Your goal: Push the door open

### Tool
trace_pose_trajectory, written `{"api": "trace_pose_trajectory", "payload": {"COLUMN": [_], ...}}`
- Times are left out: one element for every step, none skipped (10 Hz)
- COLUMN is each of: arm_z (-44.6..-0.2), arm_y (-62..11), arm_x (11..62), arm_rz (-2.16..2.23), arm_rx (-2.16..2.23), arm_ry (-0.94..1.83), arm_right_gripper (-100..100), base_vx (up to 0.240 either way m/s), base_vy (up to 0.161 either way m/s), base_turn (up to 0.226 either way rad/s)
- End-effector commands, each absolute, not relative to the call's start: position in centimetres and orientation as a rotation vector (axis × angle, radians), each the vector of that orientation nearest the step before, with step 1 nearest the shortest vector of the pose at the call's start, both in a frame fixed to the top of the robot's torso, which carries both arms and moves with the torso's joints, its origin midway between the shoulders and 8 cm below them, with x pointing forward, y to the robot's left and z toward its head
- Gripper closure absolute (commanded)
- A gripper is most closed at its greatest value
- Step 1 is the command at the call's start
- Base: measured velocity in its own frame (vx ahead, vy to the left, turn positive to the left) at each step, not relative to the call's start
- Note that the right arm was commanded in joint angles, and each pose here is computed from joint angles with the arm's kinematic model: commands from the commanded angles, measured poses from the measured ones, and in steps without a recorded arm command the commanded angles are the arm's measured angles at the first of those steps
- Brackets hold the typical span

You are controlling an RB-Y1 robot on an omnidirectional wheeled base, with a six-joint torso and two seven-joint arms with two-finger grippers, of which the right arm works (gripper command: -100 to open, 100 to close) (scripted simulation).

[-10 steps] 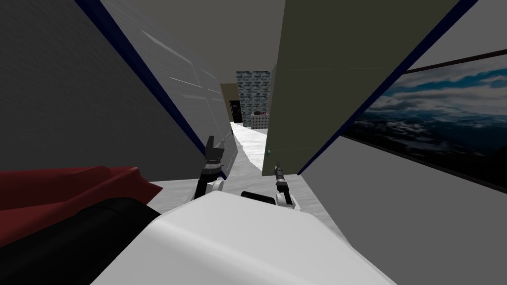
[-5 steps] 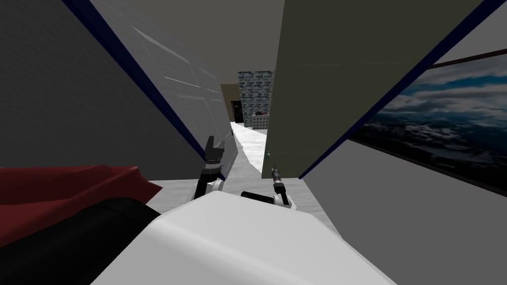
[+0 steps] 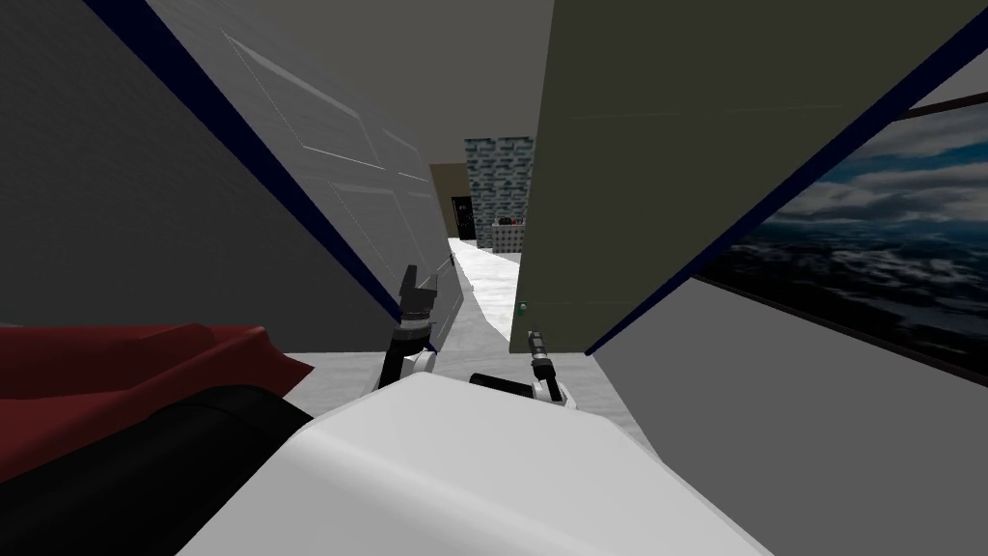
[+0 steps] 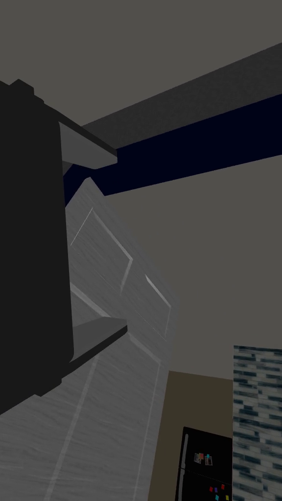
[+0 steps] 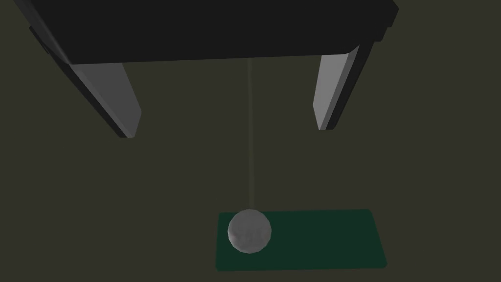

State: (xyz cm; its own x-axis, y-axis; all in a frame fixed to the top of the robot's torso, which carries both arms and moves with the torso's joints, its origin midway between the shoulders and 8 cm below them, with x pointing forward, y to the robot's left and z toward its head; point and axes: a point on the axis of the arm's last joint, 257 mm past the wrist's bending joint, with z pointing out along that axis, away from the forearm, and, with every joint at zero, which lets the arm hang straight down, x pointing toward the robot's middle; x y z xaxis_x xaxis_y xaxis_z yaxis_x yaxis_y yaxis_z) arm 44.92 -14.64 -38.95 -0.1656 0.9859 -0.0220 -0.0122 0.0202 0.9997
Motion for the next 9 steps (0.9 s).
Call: {"api": "trace_pose_trajectory", "payload": {"arm_z": [-39.1,-39.2,-39.2,-39.3,-39.3,-39.3,-39.3,-39.2,-39.3], "arm_y": [-15.8,-16.3,-16.6,-16.7,-16.6,-16.2,-15.8,-15.0,-15.4], "arm_x": [44.9,44.9,44.9,44.9,44.9,44.8,44.8,44.8,44.9], "arm_rz": [1.3,1.292,1.287,1.285,1.286,1.293,1.299,1.313,1.306], "arm_rx": [1.088,1.085,1.083,1.085,1.089,1.099,1.107,1.123,1.115], "arm_ry": [1.342,1.344,1.345,1.343,1.34,1.332,1.325,1.314,1.321], "arm_right_gripper": [-100,-100,-100,-100,-100,-100,-100,-100,-100], "base_vx": [0.196,0.171,0.215,0.232,0.223,0.192,0.195,0.194,0.073], "base_vy": [0.023,0.03,0.056,0.039,0.043,0.037,0.012,0.015,0.009], "base_turn": [0.034,0.02,0.021,0.019,0.029,0.03,0.021,0.018,-0.006]}}
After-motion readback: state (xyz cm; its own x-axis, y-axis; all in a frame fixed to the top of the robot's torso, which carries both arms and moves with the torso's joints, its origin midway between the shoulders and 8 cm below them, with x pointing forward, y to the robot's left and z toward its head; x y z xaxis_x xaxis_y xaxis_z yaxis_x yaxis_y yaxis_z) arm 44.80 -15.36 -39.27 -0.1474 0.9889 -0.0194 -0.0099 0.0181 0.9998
